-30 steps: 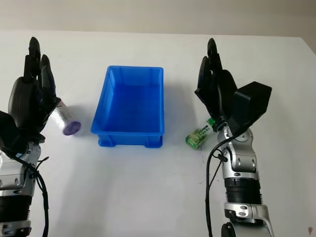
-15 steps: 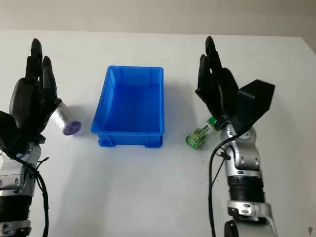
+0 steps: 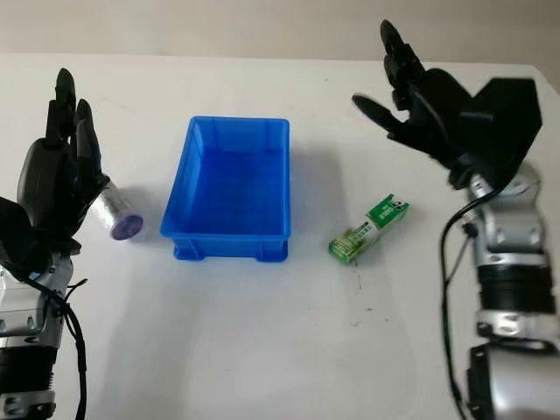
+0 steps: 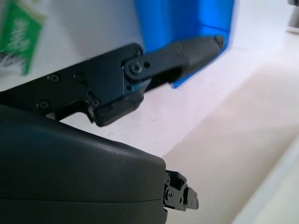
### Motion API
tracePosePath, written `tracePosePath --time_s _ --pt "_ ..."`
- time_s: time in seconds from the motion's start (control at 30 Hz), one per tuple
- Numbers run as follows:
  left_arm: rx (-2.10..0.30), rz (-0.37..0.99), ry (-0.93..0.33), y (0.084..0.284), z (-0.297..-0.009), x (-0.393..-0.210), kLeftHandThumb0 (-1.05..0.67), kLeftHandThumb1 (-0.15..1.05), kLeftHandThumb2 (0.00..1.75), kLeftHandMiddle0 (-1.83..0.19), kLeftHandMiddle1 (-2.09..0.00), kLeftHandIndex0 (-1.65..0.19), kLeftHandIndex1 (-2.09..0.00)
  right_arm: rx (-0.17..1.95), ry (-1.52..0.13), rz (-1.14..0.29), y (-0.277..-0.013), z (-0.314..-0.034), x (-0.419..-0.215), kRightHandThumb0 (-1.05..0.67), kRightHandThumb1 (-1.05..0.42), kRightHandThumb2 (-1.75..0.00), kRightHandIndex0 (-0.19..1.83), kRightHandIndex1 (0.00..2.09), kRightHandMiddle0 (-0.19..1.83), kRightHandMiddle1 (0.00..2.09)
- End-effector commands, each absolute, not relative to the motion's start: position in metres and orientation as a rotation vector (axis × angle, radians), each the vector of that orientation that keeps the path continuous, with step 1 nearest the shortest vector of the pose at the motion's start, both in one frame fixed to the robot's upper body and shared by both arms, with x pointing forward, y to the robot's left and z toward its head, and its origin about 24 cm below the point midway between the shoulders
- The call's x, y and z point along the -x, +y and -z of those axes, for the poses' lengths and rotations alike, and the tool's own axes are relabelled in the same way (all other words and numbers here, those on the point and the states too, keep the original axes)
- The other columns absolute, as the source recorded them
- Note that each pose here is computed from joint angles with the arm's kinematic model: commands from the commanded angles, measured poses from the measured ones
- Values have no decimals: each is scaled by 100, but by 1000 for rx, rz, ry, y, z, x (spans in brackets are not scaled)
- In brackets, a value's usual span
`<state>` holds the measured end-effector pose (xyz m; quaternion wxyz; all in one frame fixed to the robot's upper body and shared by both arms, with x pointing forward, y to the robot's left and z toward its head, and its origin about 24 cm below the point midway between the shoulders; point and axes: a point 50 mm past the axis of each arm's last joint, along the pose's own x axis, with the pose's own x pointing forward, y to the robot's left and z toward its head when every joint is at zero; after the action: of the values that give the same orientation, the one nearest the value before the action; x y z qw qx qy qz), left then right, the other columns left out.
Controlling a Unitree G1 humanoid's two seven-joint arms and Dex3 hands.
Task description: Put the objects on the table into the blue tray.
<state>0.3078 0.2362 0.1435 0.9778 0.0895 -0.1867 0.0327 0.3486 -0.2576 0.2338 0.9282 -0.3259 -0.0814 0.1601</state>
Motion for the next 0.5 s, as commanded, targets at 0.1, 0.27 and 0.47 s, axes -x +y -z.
tracePosePath --time_s 0.1,0.27,0.47 --pt "-182 -64 -394 234 -147 -309 -84 105 73 19 0 19 0 961 -190 -384 -259 -260 -342 -84 -70 -2 -4 9 -1 9" --pt "-181 -63 -391 235 -146 -309 -84 105 73 19 0 19 0 1248 -238 -465 -251 -257 -333 -80 -68 -5 5 11 9 10" --pt "-175 -62 -391 235 -146 -309 -83 105 73 19 0 19 0 1522 -270 -574 -245 -243 -324 -66 -66 -5 18 11 21 8"
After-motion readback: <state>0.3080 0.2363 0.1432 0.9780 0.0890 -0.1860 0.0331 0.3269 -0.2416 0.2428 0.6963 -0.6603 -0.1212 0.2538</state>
